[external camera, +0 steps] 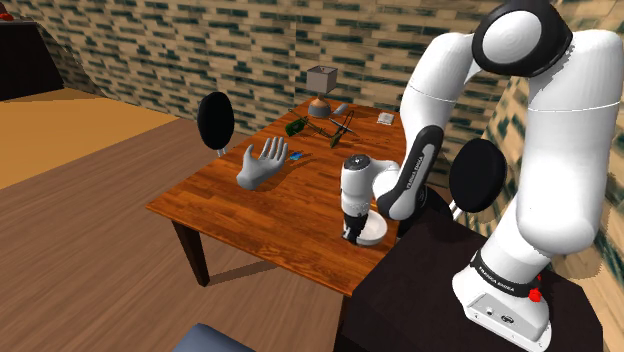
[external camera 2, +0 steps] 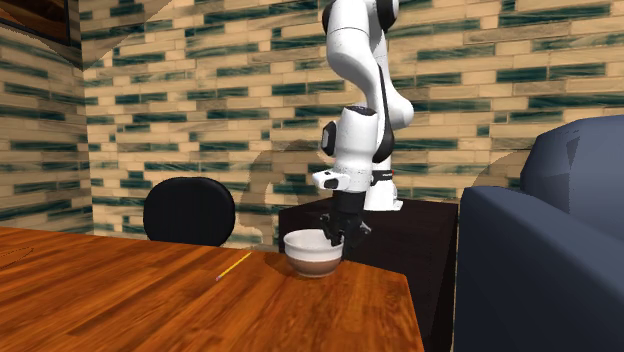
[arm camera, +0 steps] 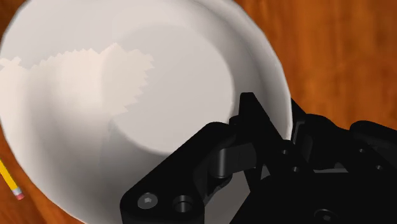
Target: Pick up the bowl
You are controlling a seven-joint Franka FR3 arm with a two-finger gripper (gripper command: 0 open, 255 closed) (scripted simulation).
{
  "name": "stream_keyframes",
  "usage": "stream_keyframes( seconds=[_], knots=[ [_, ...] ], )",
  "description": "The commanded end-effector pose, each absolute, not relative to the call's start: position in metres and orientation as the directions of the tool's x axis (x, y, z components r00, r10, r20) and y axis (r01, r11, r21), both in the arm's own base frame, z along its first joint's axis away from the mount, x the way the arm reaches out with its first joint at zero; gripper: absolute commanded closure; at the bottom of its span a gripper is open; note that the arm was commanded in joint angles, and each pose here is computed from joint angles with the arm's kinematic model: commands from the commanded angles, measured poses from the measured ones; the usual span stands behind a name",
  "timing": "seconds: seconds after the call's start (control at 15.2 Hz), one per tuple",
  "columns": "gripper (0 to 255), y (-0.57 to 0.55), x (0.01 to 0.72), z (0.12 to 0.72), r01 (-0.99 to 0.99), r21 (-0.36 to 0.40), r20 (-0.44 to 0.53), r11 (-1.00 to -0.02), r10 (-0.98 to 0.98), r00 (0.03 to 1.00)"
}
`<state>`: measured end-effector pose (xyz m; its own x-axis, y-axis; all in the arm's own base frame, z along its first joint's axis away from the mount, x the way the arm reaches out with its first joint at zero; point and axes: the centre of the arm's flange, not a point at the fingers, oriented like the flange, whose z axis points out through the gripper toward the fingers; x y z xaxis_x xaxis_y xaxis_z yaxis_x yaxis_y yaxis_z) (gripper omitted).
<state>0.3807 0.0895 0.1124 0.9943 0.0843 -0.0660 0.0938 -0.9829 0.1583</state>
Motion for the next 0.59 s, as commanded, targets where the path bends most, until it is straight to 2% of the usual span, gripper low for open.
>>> stream_keyframes(
  seconds=[0.0,0.53],
  knots=[
    [255,0.089,0.381,0.122,0.094,0.158,-0.066,-0.983,0.084,0.994],
    [255,0.089,0.381,0.164,0.094,0.158,-0.066,-0.983,0.084,0.994]
  ],
)
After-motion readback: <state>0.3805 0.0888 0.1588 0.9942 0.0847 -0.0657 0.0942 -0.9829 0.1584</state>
